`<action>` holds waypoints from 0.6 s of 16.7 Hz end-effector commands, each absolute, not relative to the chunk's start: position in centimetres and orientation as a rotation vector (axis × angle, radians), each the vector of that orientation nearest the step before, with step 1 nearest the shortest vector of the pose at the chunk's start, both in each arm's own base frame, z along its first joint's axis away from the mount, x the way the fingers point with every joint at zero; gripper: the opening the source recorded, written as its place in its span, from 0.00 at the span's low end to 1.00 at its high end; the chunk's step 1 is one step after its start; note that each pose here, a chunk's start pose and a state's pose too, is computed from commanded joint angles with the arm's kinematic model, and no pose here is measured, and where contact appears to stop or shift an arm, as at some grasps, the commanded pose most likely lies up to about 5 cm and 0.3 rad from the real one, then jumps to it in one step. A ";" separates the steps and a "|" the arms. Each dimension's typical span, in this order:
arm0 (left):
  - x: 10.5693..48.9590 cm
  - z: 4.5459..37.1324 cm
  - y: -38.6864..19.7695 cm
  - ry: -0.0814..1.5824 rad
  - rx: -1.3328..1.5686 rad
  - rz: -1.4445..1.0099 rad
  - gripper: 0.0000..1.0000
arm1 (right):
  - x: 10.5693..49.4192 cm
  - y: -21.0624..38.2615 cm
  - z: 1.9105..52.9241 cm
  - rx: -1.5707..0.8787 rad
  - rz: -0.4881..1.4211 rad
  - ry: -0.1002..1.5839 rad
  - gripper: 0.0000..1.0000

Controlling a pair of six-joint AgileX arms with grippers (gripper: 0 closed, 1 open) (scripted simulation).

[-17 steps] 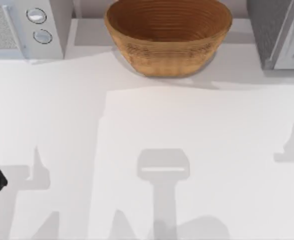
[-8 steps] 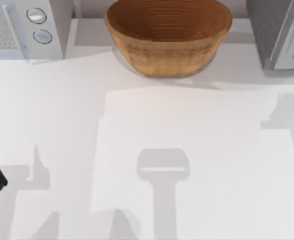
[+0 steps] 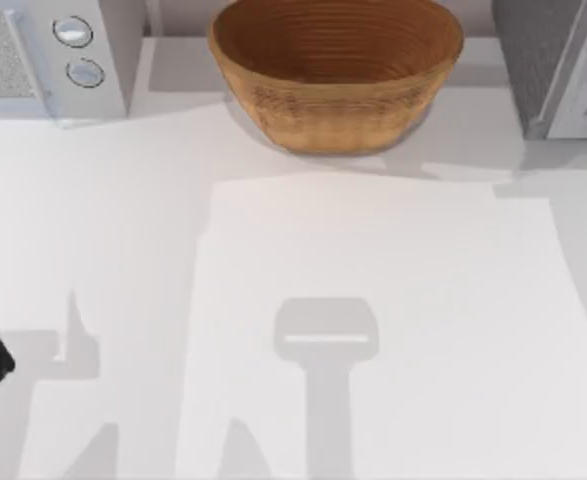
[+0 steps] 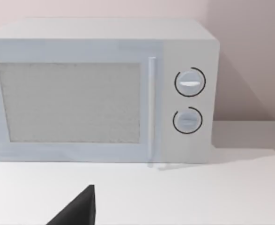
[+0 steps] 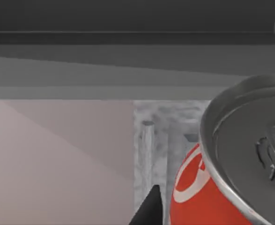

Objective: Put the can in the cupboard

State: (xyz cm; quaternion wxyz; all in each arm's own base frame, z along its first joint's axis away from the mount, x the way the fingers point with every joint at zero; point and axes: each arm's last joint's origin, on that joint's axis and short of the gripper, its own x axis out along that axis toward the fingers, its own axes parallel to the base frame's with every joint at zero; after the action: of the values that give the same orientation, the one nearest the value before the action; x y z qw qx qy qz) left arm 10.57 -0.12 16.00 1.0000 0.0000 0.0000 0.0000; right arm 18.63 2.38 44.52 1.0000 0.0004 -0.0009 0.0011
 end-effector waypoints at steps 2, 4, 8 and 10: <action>10.6 16.0 -0.1 0.000 0.000 0.000 1.00 | 19.9 2.8 46.0 0.001 0.002 0.000 0.00; 10.6 16.0 -0.1 0.000 0.000 0.000 1.00 | 21.2 3.2 47.6 0.002 0.006 -0.004 0.00; 10.6 16.0 -0.1 0.000 0.000 0.000 1.00 | 24.1 4.3 50.3 0.003 0.008 -0.007 0.00; 10.6 16.0 -0.1 0.000 0.000 0.000 1.00 | 25.2 4.6 50.9 0.002 0.003 -0.004 0.00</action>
State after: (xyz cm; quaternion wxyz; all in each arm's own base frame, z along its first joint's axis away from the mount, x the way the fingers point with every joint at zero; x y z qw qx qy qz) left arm 10.57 -0.12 16.00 1.0000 0.0000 0.0000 0.0000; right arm 25.18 4.61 50.90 1.0000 0.0011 -0.0018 0.0017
